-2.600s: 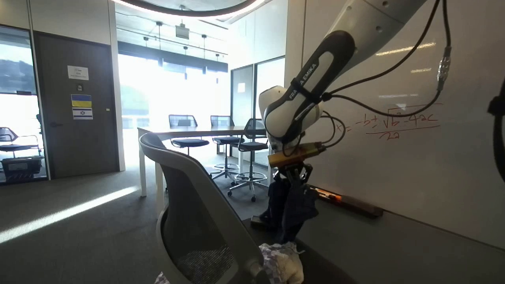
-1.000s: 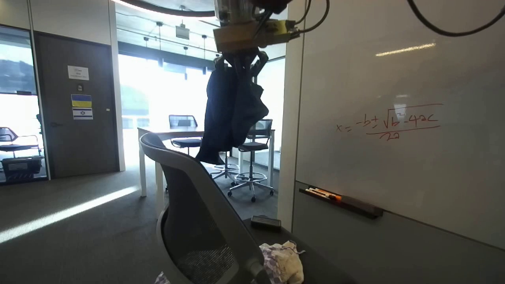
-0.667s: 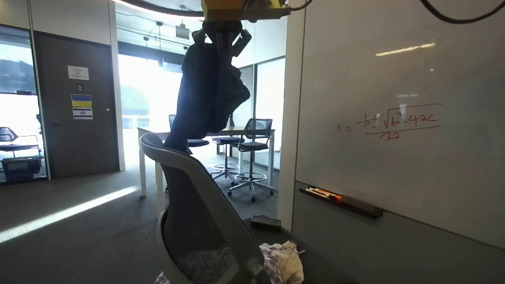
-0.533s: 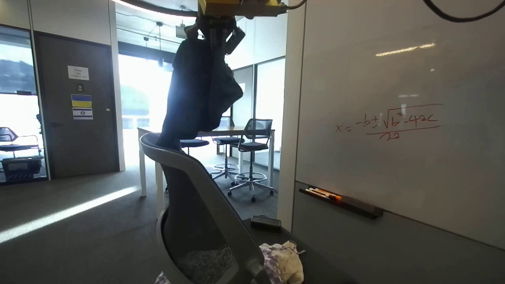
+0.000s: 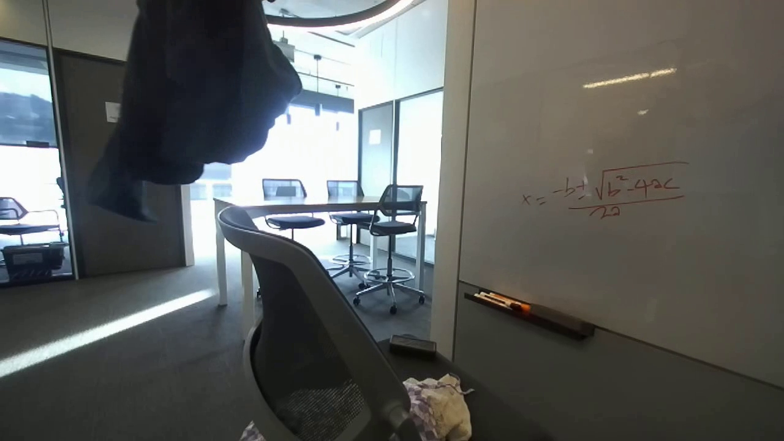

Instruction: Put the shirts on the top part of the chair

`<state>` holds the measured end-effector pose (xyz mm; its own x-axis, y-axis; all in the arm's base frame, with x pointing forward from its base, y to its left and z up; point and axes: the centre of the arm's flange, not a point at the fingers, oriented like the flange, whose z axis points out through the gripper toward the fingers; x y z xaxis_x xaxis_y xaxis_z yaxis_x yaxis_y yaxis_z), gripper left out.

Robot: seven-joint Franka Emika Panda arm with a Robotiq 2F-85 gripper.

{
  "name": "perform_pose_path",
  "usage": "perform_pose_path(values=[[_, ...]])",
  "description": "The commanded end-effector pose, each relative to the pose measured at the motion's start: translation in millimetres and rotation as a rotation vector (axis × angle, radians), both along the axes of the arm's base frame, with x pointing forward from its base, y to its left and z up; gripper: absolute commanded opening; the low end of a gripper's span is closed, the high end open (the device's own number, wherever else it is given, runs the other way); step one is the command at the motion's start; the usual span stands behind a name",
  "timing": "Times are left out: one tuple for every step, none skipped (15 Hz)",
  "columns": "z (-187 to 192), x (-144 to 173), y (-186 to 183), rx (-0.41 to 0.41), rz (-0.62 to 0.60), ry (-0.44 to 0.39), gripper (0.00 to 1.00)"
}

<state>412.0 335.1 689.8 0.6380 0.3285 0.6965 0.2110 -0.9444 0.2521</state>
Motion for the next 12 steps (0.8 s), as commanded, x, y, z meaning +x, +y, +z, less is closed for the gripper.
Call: perform_pose_path(values=[[-7.9, 15.5, 25.6, -0.086, 0.083, 0.007, 0.04], [-22.8, 26.2, 26.3, -0.128, 0.078, 0.019, 0.04], [-38.4, 36.8, 24.4, -0.166, 0.071, 0.032, 0.04], [-54.0, 47.2, 20.5, -0.21, 0.07, 0.049, 0.04], [-72.7, 60.5, 13.8, -0.258, 0.057, 0.062, 0.04], [-89.4, 71.6, 8.2, -0.301, 0.038, 0.066, 0.04], [-103.7, 79.1, 1.5, -0.353, 0.036, 0.076, 0.04], [-115.5, 84.0, -1.7, -0.4, 0.027, 0.08, 0.04], [-127.3, 87.6, -6.5, -0.44, 0.02, 0.081, 0.04], [-136.8, 89.6, -10.4, -0.48, 0.016, 0.082, 0.04], [-143.6, 90.4, -11.8, -0.515, 0.017, 0.09, 0.04], [-149.5, 90.4, -13.8, -0.541, 0.02, 0.101, 0.05]])
